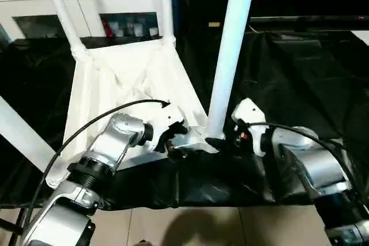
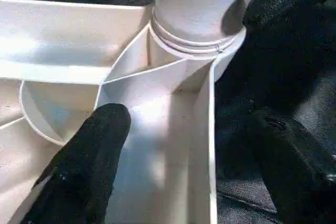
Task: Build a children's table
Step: Rotate leg to tighten
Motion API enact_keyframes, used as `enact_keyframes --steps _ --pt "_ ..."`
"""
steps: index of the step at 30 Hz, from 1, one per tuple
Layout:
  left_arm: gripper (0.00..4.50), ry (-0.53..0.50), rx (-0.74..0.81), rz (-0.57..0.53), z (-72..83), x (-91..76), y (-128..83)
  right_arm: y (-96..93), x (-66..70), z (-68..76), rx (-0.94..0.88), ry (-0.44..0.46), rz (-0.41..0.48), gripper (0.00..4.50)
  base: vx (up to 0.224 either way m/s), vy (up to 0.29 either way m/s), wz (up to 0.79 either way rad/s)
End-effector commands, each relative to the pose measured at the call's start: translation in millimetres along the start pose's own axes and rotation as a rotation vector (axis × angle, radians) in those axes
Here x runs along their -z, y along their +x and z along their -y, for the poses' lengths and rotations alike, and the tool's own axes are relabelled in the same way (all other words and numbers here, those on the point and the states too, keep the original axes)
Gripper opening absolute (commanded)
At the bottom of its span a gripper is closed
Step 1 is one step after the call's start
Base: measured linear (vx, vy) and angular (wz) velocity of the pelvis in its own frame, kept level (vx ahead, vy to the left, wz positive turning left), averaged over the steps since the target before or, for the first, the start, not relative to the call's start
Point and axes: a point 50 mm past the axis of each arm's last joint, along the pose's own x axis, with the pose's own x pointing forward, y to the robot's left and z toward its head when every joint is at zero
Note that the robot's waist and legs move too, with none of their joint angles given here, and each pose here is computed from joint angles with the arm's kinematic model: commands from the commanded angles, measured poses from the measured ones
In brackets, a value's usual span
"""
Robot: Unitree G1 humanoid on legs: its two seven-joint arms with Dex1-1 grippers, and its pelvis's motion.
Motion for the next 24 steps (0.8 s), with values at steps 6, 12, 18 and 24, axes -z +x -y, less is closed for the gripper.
enact_keyframes --steps 6,12,18,24 --pt "3.24 -0.069 -0.042 -0.006 -8.0 11.5 -11.8 6.9 -3.1 2.9 0.017 -0.045 0.009 3.58 0.000 0.000 0.00" --pt "2.78 -0.095 -0.005 -0.020 -5.4 18.6 -17.8 12.3 0.4 -0.8 0.002 -0.083 0.011 3.58 0.000 0.000 0.00" --pt "2.30 -0.069 0.016 -0.035 -2.7 22.8 -20.6 18.9 1.4 -2.0 0.007 -0.081 0.026 3.58 0.000 0.000 0.00" --pt "1.82 -0.073 0.007 -0.037 -4.4 25.8 -20.1 23.6 1.6 2.4 0.065 -0.102 0.068 3.58 0.000 0.000 0.00"
